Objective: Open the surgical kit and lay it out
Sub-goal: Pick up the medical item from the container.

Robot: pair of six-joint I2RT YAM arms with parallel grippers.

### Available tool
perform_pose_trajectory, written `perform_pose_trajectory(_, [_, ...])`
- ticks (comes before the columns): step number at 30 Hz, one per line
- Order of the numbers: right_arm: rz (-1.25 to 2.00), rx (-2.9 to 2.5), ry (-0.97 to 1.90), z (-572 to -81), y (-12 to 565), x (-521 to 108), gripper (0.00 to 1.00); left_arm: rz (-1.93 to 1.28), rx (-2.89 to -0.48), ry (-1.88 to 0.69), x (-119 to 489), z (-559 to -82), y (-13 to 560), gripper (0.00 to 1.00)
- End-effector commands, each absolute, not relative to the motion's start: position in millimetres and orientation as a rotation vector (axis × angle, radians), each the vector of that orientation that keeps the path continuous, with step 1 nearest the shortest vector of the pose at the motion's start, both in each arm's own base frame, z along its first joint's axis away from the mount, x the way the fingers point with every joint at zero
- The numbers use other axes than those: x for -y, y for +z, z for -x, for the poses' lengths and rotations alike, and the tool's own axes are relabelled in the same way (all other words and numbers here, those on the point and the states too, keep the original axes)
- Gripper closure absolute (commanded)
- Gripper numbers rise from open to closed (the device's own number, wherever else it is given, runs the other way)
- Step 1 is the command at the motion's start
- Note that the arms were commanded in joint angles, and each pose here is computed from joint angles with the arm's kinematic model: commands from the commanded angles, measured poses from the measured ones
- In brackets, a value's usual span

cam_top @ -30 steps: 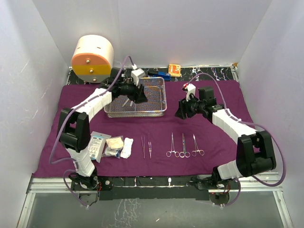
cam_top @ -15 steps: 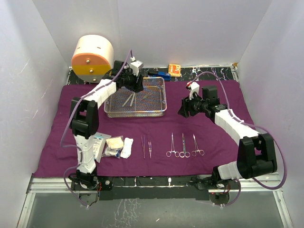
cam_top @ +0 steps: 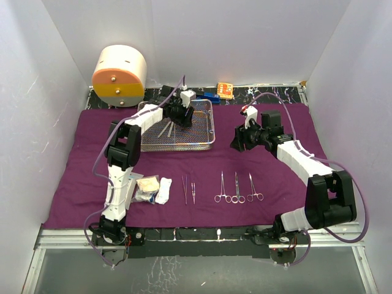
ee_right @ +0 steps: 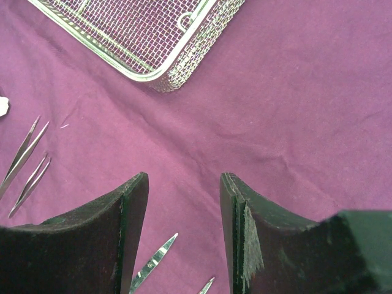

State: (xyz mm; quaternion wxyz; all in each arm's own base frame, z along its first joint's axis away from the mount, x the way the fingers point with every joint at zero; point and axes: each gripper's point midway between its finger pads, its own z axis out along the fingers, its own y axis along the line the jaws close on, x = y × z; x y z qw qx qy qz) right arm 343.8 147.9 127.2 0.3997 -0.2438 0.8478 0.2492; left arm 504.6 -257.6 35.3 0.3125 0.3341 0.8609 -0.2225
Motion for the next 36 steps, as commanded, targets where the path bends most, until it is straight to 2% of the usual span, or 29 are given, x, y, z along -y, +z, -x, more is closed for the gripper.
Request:
perform_pose_trajectory(1, [0.637,-2.087,0.633,-354,143,-150,0.52,-0.921,-2.217,-0.572,267,-509,53,0.49])
perform_pose_trajectory(11, [0.642,-2.094,0.638,-353,141,-151,0.52,-0.973,-2.253,-0.496,265,-504,27,0.61])
perform_pose_trajectory(22, [0.644,-2.09,0.64,-354,143,-152,0.52,-0.987,-2.258,-0.377,255,-501,17,0.81])
perform_pose_trajectory(36, [0.635,-2.043,0.638,-360,167,-154,0.52,-1.012,-2.107,-0.367,260,-508,70,1.0])
